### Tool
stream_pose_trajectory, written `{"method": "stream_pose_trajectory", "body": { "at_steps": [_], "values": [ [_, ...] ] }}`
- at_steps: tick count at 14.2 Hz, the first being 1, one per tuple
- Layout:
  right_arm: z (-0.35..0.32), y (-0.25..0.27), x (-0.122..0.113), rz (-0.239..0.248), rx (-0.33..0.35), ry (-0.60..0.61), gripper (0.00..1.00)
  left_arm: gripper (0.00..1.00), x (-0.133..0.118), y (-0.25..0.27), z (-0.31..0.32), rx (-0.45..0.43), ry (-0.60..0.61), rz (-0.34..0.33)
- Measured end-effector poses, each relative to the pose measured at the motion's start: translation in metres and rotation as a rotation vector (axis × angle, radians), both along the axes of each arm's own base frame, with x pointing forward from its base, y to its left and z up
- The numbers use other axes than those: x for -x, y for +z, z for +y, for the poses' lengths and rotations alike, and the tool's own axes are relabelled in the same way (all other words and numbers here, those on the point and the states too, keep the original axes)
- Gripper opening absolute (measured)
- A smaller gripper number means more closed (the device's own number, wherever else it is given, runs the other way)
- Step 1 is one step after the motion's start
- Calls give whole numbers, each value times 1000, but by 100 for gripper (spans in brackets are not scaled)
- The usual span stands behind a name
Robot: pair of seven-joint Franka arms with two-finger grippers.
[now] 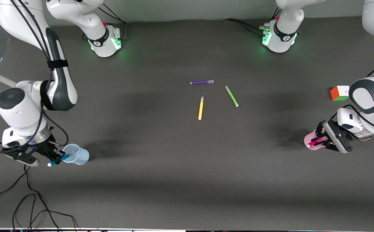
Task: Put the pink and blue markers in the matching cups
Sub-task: 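Carry the blue marker to the blue cup while the left gripper carries pink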
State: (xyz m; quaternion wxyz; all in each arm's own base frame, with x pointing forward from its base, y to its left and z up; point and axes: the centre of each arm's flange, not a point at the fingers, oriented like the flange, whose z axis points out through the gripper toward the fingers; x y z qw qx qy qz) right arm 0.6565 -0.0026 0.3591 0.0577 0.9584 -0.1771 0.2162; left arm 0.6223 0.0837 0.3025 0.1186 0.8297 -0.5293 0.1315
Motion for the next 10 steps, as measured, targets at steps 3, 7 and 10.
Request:
{"method": "stream_pose_trajectory", "body": {
  "at_steps": [3, 7, 10],
  "values": [
    [-9, -19, 3, -13, 34, 13, 18, 18, 4, -14, 16, 43, -27, -18],
    [-20, -36, 11, -3, 61, 27, 18, 18, 11, -36, 24, 154, -74, -55],
    [-20, -50, 18, -12, 63, 37, 18, 18, 18, -38, 31, 209, -97, -24]
  ]
}}
